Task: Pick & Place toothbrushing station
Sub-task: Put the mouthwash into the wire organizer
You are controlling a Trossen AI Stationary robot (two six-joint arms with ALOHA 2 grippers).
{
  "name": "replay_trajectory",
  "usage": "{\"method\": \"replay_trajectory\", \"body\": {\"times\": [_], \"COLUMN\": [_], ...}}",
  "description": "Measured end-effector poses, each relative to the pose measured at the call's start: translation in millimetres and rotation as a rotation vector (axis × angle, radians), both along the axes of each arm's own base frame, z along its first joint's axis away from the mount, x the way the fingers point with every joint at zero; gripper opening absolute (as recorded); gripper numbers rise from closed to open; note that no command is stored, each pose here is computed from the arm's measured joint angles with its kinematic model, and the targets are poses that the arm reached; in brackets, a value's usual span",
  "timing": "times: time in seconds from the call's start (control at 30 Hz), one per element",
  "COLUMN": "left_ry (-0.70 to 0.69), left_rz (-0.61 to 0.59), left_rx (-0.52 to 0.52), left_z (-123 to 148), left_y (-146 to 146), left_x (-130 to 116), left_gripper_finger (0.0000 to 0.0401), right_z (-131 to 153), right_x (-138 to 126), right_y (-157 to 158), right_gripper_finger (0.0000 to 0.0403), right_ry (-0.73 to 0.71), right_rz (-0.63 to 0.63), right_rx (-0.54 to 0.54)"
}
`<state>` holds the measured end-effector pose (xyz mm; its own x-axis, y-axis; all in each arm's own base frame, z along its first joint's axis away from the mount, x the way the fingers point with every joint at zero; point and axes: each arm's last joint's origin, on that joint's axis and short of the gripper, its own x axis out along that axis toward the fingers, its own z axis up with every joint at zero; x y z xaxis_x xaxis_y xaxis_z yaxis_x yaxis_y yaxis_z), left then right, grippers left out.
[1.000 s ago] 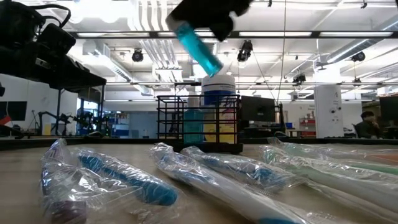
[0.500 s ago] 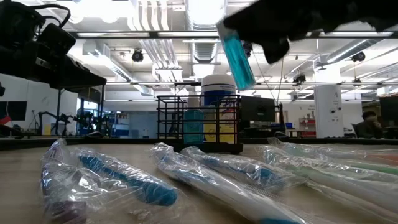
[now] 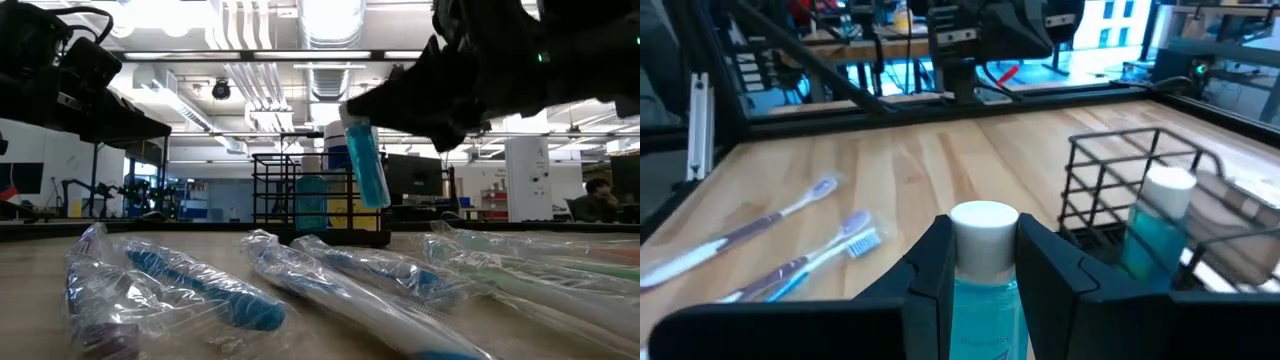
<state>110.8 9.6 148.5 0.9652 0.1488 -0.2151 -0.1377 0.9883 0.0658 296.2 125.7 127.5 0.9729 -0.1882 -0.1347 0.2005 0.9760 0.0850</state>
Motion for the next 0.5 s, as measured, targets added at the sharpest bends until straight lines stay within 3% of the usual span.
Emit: {"method": "replay_trajectory", "body": {"times": [0.5], "left_ry": [0.0], "left_rz": [0.001], "left_rx": [0.0], "left_z": [0], "left_y": [0], "left_x": [0], "left_gripper_finger": [0.0012], "right_z": [-36], "right_x": [-1], "right_y": [1], "right_gripper_finger": [0.0072], "right_ry": [-0.023], "right_rz": [-0.031], "right_rx": [-0.045]}}
